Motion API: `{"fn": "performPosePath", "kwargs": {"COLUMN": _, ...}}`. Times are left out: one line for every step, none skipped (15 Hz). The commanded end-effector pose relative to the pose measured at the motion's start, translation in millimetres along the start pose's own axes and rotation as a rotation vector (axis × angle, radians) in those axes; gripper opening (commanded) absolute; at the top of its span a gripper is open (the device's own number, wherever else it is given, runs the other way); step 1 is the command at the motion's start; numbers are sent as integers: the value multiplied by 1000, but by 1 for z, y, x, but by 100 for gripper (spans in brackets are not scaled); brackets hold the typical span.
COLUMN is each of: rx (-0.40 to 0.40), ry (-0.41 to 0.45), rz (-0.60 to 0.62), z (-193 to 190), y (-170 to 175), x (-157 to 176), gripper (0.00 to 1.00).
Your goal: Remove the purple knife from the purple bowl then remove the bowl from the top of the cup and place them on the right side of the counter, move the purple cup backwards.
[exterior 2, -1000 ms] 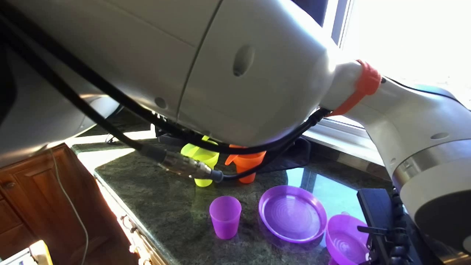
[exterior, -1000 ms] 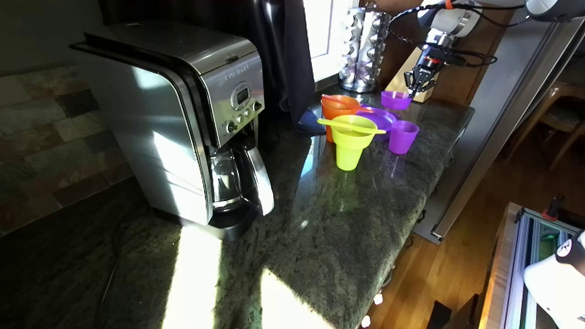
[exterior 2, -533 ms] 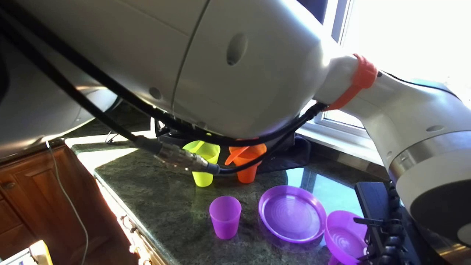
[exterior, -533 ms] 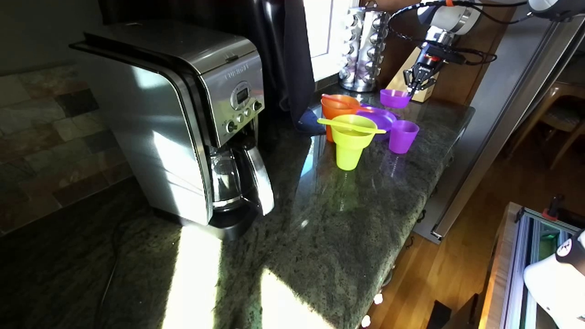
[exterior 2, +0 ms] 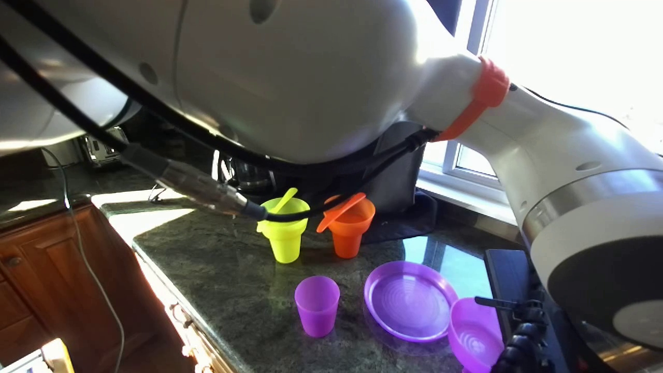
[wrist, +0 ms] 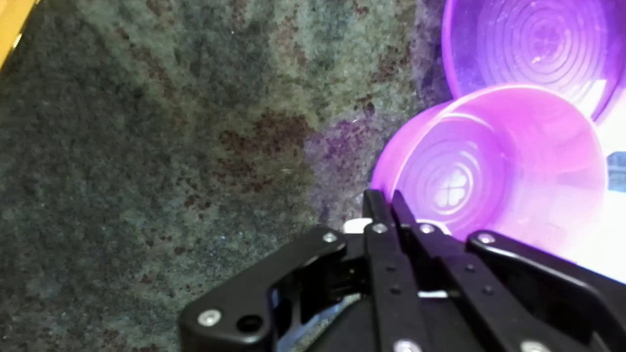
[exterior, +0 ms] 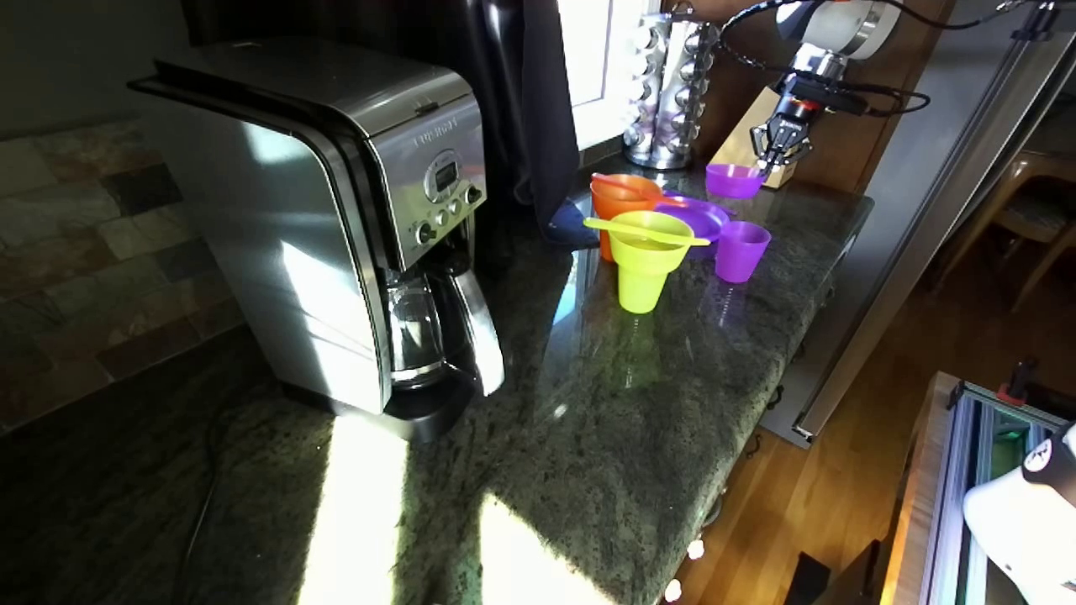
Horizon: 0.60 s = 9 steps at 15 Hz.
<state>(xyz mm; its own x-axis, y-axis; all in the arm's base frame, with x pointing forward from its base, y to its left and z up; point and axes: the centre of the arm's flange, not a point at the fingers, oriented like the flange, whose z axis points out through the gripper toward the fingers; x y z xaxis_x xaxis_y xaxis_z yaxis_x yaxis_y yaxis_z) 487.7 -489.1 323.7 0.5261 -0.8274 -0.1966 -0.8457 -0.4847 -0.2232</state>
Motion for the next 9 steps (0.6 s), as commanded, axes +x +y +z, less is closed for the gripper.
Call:
{"fn": "performPosePath", "kwargs": {"rx": -14, "ry": 58, "rz": 44, "z": 10, "y": 25, "x": -19, "gripper": 1}}
{"fn": "performPosePath", "kwargs": {"rx": -9, "ry": 66, "rz": 47, "z": 12, "y": 30, "x": -18, "gripper": 1}}
{"fn": "performPosePath", "kwargs": {"rx": -2, "ry": 64, "rz": 53, "z": 15, "y": 35, "x": -18, "gripper": 1}}
{"fn": "performPosePath", "kwargs": {"rx": 0, "ry": 63, "rz": 59, "z": 17, "y": 39, "x": -18, "gripper": 1}}
{"fn": "performPosePath", "kwargs": {"rx": -2, "ry": 60, "rz": 66, "z": 19, "y": 42, "x": -19, "gripper": 1}}
{"fn": "performPosePath", "kwargs": {"rx": -1, "ry": 52, "rz": 68, "z": 20, "y": 46, "x": -20, "gripper": 1}}
{"fn": "performPosePath", "kwargs": {"rx": -4, "ry": 48, "rz": 77, "z": 21, "y": 49, "x": -21, "gripper": 1}}
{"fn": "performPosePath", "kwargs": {"rx": -8, "ry": 46, "rz": 88, "z": 22, "y": 51, "x": -22, "gripper": 1}}
{"fn": "performPosePath", "kwargs": {"rx": -9, "ry": 42, "rz": 96, "z": 22, "y": 54, "x": -23, "gripper": 1}}
